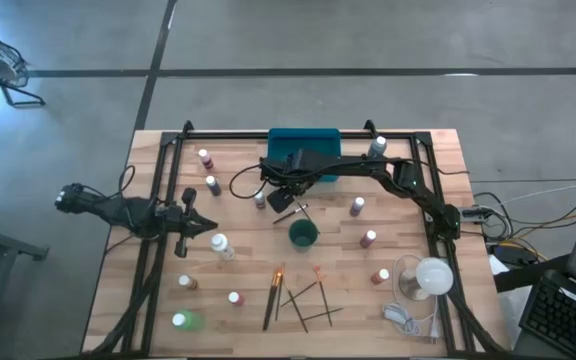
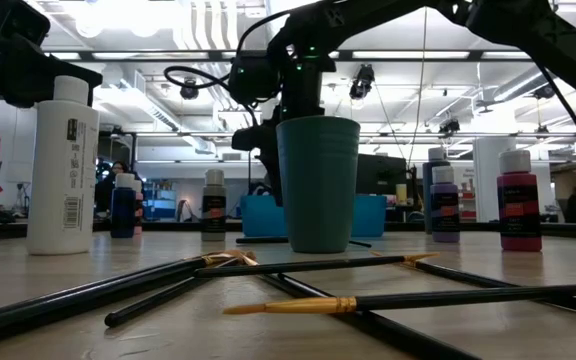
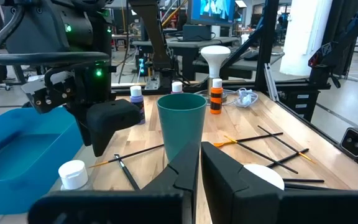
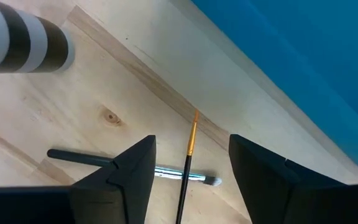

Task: Pick & Place Paint Supplies
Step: Put the yellow paint brush into the green cup

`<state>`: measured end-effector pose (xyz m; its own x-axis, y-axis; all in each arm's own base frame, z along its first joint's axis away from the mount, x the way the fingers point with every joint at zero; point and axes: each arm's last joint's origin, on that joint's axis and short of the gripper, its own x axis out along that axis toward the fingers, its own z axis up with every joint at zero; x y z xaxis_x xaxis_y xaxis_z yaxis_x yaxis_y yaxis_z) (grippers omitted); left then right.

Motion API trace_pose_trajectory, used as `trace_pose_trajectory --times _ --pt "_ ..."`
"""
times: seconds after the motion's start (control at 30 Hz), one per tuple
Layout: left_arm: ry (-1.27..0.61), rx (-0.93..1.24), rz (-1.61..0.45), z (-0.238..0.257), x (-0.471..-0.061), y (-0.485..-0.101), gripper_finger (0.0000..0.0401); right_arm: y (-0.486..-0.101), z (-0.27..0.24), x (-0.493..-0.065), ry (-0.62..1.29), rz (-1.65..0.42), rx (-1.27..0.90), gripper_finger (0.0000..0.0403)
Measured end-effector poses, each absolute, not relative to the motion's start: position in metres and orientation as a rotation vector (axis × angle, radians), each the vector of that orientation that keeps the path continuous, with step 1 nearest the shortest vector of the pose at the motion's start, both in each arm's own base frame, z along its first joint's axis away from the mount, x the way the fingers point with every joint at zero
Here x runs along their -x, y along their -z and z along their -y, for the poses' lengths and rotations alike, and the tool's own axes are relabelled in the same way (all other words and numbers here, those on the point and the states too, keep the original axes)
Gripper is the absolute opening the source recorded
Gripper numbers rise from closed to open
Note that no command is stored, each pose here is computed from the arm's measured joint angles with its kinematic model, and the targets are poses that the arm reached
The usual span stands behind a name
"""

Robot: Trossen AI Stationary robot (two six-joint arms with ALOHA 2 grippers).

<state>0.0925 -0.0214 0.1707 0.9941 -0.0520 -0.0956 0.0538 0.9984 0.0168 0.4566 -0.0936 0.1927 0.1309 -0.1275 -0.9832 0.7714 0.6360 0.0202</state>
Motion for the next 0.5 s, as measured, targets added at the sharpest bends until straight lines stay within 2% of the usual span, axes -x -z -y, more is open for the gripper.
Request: trace_pose_trajectory --times 0.3,0.5 --pt "0.053 -0.019 -0.095 0.0214 -0.0925 -0.1708 0.0026 -0.1927 0.0921 -0.4567 0.726 -1.280 -0.635 0.0174" --pt "0.053 -0.019 -0.095 0.0214 -0.0925 -0.1708 0.0026 -0.1927 0.0919 -0.4557 0.716 -1.296 -0.617 0.0179"
